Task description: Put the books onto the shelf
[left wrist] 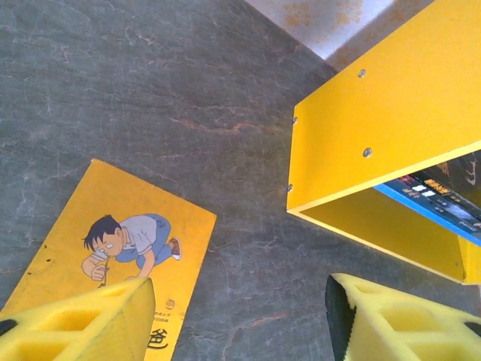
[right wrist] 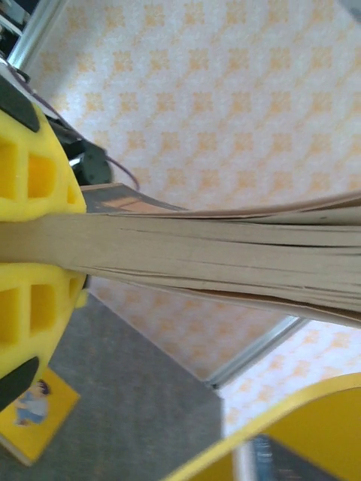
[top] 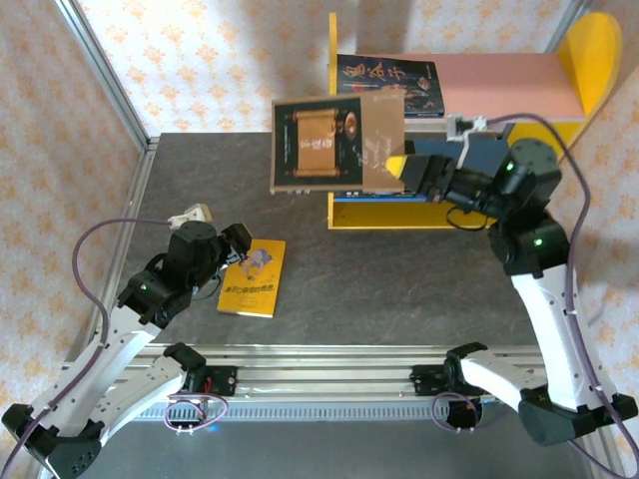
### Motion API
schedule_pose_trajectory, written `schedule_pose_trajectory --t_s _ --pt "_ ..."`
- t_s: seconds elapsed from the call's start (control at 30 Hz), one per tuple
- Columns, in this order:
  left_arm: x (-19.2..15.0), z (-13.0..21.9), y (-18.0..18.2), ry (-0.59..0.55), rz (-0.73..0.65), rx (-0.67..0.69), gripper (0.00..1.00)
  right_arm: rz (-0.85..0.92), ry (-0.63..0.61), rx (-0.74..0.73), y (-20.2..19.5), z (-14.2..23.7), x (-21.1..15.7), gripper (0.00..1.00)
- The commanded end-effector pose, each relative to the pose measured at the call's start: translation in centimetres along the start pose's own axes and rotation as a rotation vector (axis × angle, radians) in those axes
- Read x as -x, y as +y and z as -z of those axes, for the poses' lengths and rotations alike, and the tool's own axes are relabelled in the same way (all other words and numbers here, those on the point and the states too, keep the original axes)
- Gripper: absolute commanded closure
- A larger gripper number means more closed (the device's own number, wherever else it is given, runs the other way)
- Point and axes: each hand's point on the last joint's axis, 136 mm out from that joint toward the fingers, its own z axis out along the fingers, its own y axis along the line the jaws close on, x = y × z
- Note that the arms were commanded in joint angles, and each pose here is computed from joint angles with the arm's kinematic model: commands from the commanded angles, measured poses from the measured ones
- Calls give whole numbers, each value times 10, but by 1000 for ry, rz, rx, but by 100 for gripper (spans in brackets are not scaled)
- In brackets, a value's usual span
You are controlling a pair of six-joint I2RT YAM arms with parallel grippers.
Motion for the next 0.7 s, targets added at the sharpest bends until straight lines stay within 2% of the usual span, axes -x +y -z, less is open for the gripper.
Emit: schedule_pose_trajectory --t_s 0.0,0.07,0.2,0.37,0.67 --pt "8 17 -1 0 -65 17 38 124 -45 54 27 10 39 99" --pt "13 25 -3 -5 -87 19 38 152 -69 56 33 15 60 99" --pt "34 46 -10 -48 -156 23 32 148 -81 23 15 14 102 99" --pt "57 70 -23 -89 -219 20 31 133 -106 -18 -7 20 138 99" --pt "61 71 -29 -81 -274 23 30 89 -113 -88 -62 36 169 99"
